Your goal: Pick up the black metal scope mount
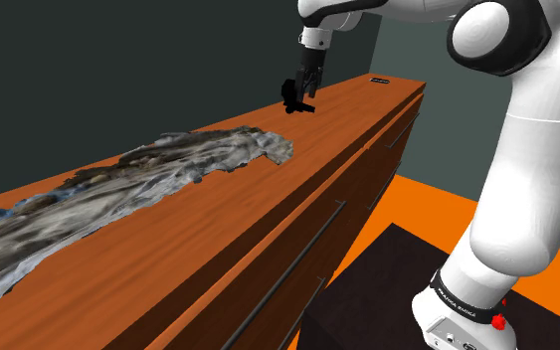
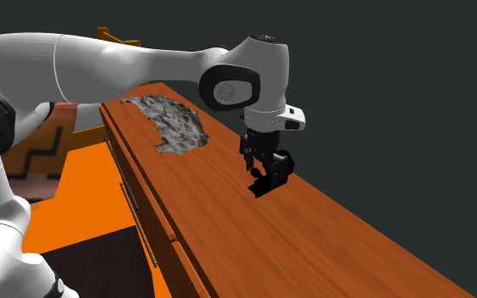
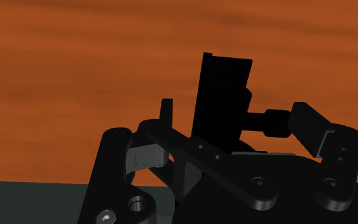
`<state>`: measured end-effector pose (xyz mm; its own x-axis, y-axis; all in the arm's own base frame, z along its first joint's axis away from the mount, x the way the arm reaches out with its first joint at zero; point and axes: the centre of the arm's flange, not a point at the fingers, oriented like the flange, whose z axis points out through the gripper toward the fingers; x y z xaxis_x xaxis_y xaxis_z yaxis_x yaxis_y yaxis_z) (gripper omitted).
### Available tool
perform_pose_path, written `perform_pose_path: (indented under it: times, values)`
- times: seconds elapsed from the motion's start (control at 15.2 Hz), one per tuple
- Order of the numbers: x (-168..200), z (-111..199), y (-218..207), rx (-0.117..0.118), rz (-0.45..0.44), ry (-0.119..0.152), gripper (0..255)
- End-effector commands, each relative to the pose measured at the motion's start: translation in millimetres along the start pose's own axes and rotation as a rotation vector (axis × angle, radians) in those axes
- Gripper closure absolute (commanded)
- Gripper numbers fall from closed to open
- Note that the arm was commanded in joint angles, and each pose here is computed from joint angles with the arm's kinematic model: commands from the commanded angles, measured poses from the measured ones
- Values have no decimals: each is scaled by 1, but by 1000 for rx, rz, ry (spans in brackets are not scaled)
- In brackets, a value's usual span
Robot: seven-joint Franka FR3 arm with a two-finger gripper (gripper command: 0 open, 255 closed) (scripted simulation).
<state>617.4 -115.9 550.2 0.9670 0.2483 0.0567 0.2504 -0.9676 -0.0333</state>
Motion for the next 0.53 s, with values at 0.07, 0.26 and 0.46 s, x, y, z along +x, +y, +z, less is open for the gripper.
perform_pose_path:
  times: [0.07,0.26,0.46]
  values:
    - [-2,14,1,0,0,0,0]
    - [-3,13,1,0,0,0,255]
    - [-3,13,1,0,0,0,255]
